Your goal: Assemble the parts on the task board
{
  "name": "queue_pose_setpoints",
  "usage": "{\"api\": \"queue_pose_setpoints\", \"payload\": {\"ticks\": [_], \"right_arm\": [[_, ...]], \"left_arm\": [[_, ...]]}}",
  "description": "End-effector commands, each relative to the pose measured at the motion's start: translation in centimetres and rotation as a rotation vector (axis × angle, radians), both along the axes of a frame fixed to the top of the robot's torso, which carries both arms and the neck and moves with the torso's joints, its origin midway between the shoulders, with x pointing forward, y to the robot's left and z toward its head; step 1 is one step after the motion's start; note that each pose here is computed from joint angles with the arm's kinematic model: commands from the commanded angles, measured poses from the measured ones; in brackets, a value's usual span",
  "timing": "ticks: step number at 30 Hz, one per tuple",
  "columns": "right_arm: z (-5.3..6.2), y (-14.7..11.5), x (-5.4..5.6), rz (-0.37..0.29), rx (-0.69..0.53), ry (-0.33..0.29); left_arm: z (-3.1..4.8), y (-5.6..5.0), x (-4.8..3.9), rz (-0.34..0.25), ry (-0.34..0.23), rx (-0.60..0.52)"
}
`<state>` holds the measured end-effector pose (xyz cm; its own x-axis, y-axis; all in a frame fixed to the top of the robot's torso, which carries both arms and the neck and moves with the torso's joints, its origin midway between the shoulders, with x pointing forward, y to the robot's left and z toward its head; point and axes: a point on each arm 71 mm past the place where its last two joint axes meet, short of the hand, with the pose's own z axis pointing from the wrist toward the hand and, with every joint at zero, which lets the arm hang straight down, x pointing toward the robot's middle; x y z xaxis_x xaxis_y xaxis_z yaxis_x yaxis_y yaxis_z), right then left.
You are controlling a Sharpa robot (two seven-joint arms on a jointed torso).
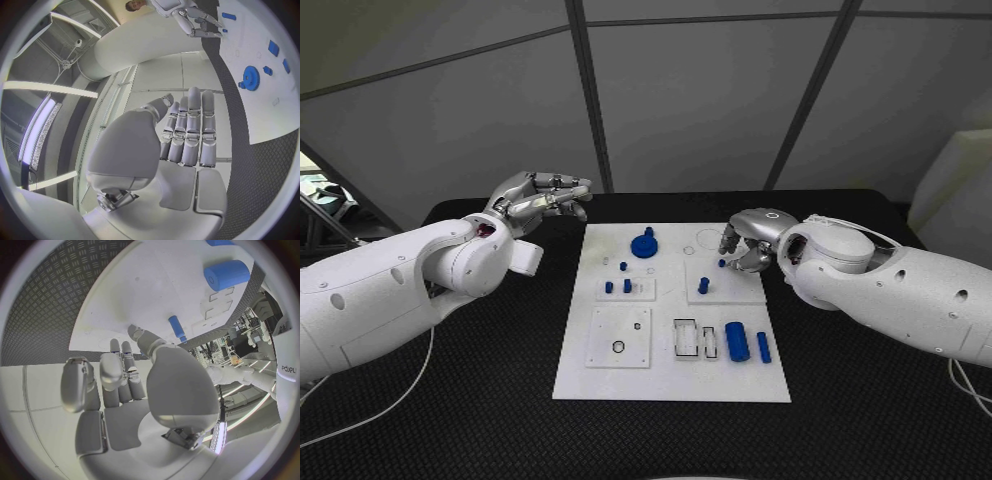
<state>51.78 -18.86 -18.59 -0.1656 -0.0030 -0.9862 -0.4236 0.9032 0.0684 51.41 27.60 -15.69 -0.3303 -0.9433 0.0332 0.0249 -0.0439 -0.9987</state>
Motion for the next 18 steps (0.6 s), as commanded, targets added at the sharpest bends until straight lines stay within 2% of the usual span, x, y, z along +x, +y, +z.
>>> {"api": "queue_pose_setpoints", "payload": {"ticks": [1,18], "right_arm": [[-0.28,0.23,-0.01,0.013,-0.033,0.013],[-1.07,1.09,-0.04,0.038,-0.024,0.046]], "left_arm": [[0.29,-0.36,-0.09,-0.028,-0.008,-0.055],[0.18,-0.69,-0.08,-0.042,-0.001,-0.059]]}}
